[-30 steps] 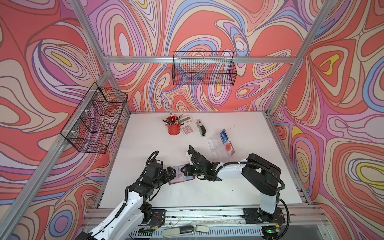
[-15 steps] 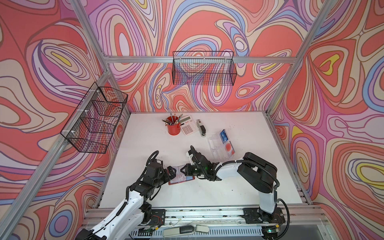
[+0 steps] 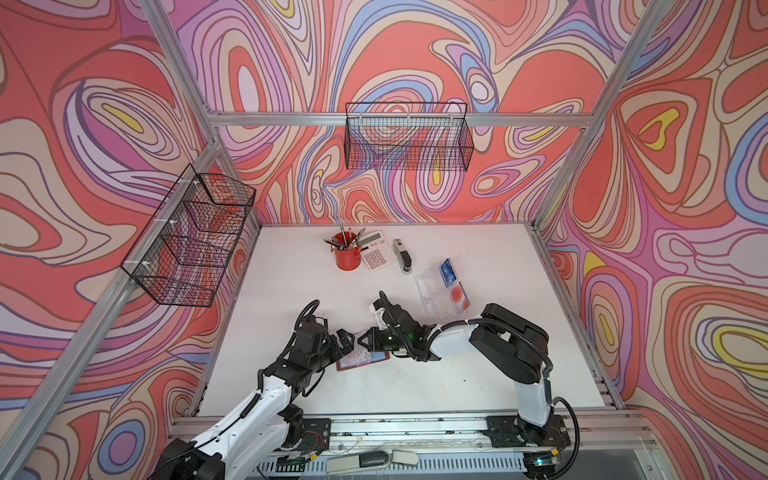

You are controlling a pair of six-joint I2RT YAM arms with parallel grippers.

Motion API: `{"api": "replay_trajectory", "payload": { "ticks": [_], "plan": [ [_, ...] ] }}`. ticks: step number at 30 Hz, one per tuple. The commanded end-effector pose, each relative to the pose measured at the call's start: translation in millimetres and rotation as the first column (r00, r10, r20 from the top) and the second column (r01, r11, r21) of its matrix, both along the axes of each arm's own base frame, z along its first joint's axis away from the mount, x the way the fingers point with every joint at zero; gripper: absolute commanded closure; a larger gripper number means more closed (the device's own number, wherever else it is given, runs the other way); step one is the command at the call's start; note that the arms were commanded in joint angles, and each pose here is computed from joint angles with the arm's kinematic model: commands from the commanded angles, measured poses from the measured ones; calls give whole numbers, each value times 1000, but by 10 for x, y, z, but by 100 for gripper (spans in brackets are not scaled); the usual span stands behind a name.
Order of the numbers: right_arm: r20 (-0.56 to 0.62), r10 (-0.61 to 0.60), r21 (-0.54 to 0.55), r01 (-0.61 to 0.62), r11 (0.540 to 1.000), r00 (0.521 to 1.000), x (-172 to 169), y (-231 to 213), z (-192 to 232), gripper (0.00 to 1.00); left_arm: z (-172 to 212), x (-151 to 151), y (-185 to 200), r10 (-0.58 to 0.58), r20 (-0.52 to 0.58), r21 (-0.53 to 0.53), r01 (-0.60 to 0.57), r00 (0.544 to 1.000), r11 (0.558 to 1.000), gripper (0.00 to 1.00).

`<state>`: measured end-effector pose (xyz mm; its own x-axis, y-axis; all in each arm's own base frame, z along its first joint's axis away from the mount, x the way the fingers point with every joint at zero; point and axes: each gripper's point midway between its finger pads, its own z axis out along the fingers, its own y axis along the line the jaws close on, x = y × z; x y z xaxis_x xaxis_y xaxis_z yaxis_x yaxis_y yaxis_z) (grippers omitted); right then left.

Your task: Put the credit cards into the card holder

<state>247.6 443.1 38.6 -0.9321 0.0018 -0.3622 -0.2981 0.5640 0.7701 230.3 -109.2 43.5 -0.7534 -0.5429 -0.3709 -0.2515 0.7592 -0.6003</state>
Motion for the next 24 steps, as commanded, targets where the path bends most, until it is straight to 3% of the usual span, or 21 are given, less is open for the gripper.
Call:
{"api": "replay_trajectory", "payload": {
  "ticks": [1,24],
  "plan": [
    [-18,27,-12,-28,1000,999,-94,-20,-130,100,-157,-93,18,0,-62,11,0,998,1000,2],
    [-42,54,89,-50,995,998,-161,53,-35,100,-210,-139,103,23,-68,47,-20,997,999,3]
  ]
}}
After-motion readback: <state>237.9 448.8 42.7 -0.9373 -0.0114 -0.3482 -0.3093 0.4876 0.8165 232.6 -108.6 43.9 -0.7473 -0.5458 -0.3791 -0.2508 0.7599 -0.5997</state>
